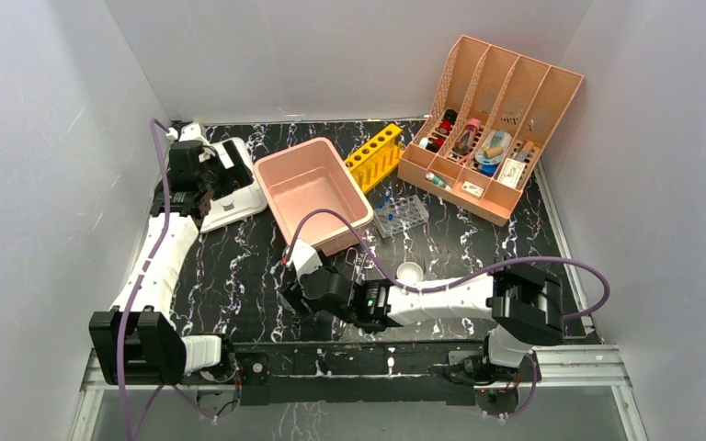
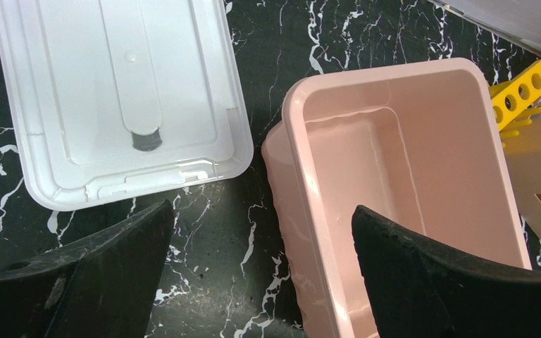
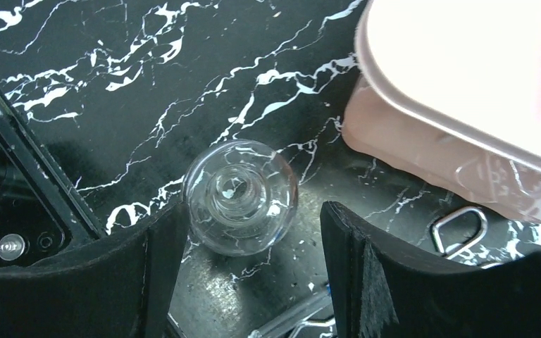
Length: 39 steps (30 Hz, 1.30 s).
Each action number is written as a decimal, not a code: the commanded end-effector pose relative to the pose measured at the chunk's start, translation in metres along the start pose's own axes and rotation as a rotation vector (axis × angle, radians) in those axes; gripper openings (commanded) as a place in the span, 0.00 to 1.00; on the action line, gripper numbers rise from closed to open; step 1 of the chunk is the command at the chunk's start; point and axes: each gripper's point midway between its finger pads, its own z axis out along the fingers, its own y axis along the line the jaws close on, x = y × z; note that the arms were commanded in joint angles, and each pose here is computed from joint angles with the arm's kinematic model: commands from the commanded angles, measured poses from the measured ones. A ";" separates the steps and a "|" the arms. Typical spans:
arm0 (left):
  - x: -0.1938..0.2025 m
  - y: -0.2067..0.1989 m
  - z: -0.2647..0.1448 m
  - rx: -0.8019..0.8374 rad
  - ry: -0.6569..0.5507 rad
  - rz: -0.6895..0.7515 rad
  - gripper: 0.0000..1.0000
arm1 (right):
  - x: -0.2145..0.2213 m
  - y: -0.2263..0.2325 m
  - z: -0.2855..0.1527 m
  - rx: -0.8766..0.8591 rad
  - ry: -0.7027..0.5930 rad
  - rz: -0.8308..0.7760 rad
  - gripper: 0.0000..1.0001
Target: Organize the chemistry lab equipment
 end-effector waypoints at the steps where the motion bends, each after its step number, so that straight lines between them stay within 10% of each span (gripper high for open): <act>1: -0.011 0.003 -0.011 -0.018 -0.052 0.018 0.96 | -0.038 0.022 0.007 -0.073 -0.106 0.047 0.78; 28: -0.010 0.005 -0.011 -0.032 -0.051 0.028 0.96 | -0.006 0.034 0.037 -0.071 0.011 0.017 0.54; 39: -0.011 0.005 -0.012 -0.034 -0.055 0.032 0.96 | -0.012 0.030 0.035 -0.044 0.007 0.019 0.22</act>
